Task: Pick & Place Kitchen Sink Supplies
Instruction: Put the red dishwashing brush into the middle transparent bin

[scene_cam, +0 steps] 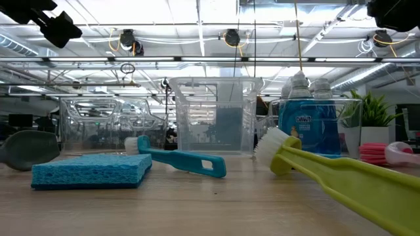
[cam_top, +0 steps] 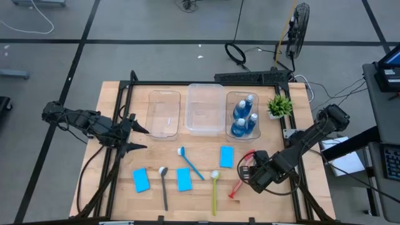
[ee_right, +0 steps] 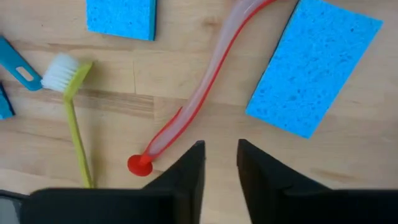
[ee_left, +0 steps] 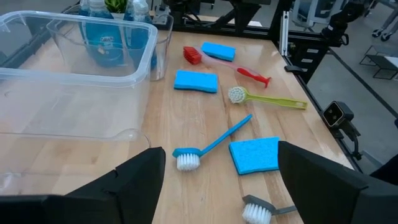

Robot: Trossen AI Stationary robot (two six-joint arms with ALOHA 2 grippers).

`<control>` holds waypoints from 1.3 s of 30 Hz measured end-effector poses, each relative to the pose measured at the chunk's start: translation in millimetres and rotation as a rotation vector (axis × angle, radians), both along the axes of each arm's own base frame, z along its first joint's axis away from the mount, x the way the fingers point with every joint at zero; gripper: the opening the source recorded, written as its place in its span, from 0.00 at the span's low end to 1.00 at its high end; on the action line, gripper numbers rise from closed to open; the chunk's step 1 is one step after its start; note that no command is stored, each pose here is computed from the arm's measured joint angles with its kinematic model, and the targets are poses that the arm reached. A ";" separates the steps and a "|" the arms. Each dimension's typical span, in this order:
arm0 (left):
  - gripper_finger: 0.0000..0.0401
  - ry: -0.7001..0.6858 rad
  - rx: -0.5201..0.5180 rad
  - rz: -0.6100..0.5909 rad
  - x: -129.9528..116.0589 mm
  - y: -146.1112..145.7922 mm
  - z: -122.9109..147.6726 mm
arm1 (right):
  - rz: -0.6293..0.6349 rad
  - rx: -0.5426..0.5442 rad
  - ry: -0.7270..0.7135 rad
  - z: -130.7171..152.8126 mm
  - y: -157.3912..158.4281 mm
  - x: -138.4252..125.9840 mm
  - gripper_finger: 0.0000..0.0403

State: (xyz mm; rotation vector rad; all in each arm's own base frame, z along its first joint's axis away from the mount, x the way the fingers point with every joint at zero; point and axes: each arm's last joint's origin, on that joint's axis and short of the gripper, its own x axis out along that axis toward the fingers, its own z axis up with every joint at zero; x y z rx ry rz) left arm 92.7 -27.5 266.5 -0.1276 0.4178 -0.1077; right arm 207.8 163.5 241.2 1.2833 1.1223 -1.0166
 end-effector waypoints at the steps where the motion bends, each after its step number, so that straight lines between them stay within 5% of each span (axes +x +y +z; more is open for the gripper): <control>1: 0.78 0.000 0.001 -0.001 0.1 0.0 0.0 | 0.002 -0.001 0.000 0.0 0.0 0.0 0.25; 6: 0.81 -0.001 0.009 -0.004 0.0 0.0 0.0 | -0.032 -0.051 -0.051 -1.1 -1.7 1.5 0.41; 13: 0.81 -0.001 0.009 -0.003 0.1 0.0 0.0 | -0.119 0.017 -0.102 -33.6 -1.9 1.7 0.54; 20: 0.77 -0.003 0.012 0.005 0.1 0.3 0.0 | -0.174 0.080 -0.170 -67.3 -11.4 3.4 0.50; 39: 0.81 -0.002 0.010 0.006 0.1 0.2 0.0 | -0.173 0.097 -0.070 -89.2 -39.6 3.6 0.39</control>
